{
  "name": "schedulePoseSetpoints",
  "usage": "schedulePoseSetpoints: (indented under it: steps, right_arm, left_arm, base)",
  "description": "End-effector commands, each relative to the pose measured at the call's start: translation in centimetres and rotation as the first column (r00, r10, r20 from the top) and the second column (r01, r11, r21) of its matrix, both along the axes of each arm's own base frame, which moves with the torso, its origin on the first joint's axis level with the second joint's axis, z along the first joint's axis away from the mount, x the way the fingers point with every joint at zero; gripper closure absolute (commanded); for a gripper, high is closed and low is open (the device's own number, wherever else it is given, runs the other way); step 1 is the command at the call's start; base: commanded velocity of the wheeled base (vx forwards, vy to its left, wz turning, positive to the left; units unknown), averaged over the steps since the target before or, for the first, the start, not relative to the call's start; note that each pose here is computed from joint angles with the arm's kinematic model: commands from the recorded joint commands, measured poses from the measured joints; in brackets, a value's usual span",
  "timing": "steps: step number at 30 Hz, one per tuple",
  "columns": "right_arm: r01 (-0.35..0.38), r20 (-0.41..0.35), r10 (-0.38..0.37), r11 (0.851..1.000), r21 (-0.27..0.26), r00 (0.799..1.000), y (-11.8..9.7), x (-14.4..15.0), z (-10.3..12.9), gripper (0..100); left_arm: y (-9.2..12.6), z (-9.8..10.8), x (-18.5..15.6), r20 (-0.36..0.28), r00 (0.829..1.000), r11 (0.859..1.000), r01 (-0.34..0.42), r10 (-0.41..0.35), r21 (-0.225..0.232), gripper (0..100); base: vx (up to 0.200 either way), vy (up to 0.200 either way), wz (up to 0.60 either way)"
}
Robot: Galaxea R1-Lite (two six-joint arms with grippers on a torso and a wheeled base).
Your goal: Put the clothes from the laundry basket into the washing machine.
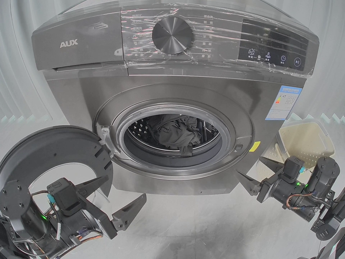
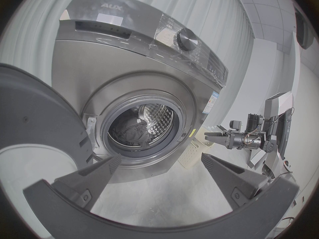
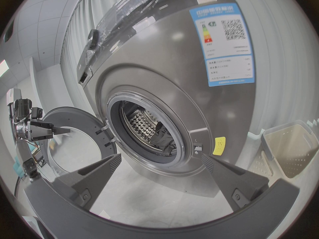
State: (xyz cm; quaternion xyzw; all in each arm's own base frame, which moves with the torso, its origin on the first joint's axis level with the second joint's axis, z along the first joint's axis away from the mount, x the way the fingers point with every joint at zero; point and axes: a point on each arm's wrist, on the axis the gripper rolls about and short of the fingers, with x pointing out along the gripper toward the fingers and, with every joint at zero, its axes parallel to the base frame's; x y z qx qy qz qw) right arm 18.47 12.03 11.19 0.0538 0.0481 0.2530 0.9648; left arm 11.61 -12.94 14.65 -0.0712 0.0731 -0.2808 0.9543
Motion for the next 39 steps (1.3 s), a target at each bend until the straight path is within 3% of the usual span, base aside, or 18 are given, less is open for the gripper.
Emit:
schedulePoseSetpoints:
  steps: [1,8,12,20,23,28,29,30,31,33,36,37,38,39]
  right_arm:
    - [0.008,0.016,-0.008,1.0,0.009,1.0,-0.6,-0.7,0.5,0]
    - [0.086,-0.02,-0.087,0.995,-0.051,0.996,-3.4,-2.1,-0.3,0]
    - [0.126,0.005,-0.126,0.991,-0.036,0.992,-4.5,-2.7,0.7,0]
    - [0.116,-0.024,-0.119,0.987,-0.109,0.993,-6.3,-6.7,1.7,0]
    - [0.144,-0.05,-0.151,0.981,-0.132,0.987,-8.0,-9.7,1.6,0]
    - [0.197,-0.014,-0.2,0.974,-0.115,0.98,-9.8,-12.8,1.5,0]
    - [0.26,0.003,-0.262,0.959,-0.11,0.965,-10.6,-13.9,1.2,0]
    - [0.271,0.003,-0.272,0.956,-0.112,0.962,-10.7,-14.0,1.1,0]
    - [0.309,0.003,-0.311,0.944,-0.12,0.951,-11.2,-15.1,0.6,0]
    - [0.329,0.011,-0.33,0.937,-0.12,0.944,-11.5,-15.8,0.2,0]
    - [0.415,0.058,-0.411,0.898,-0.147,0.91,-12.2,-18.4,-1.6,0]
    - [0.435,0.061,-0.431,0.887,-0.153,0.9,-12.3,-18.9,-2.0,0]
    - [0.437,0.062,-0.432,0.887,-0.152,0.9,-12.3,-18.9,-2.1,0]
    - [0.472,0.072,-0.467,0.868,-0.153,0.881,-12.3,-19.7,-2.8,0]
  left_arm:
    - [0.6,0.3,-0.5,0.019,1.0,1.0,-0.003,0.004,-0.008,0]
    - [2.6,0.1,-1.4,0.059,0.998,0.999,-0.037,0.035,0.024,0]
    - [4.0,-0.1,-2.2,0.08,0.995,0.998,-0.059,0.057,0.024,0]
    - [6.4,0.1,-3.6,0.129,0.983,0.992,-0.128,0.127,-0.001,0]
    - [8.2,0.2,-4.7,0.163,0.97,0.983,-0.185,0.18,0.018,0]
    - [9.9,-0.9,-6.1,0.13,0.962,0.965,-0.252,0.242,0.07,0]
    - [10.5,-1.4,-6.8,0.11,0.959,0.959,-0.27,0.26,0.084,0]
    - [10.6,-1.4,-6.9,0.109,0.959,0.959,-0.273,0.263,0.083,0]
    - [11.1,-1.7,-7.4,0.106,0.952,0.952,-0.296,0.288,0.075,0]
    - [11.4,-1.8,-7.8,0.11,0.945,0.947,-0.316,0.308,0.064,0]
    - [12.5,-2.6,-9.2,0.115,0.913,0.915,-0.4,0.393,0.048,0]
    - [12.7,-2.8,-9.5,0.12,0.906,0.909,-0.414,0.407,0.042,0]
    - [12.7,-2.8,-9.6,0.12,0.904,0.908,-0.417,0.41,0.04,0]
    - [13.0,-3.0,-10.2,0.139,0.891,0.898,-0.438,0.432,0.022,0]
  base:
    - [-0.2,0.0,0.0]
    - [-0.2,0.0,0.0]
    - [-0.2,0.0,0.0]
    - [-0.2,0.0,0.0]
    - [-0.2,0.0,0.0]
    - [-0.2,0.0,0.0]
    - [-0.2,0.0,0.0]
    - [-0.2,0.0,0.0]
    - [-0.2,0.0,0.0]
    - [0.0,0.0,0.0]
    - [0.0,0.0,0.0]
    - [0.0,0.0,0.0]
    - [0.0,0.0,0.0]
    - [0.0,0.0,0.0]
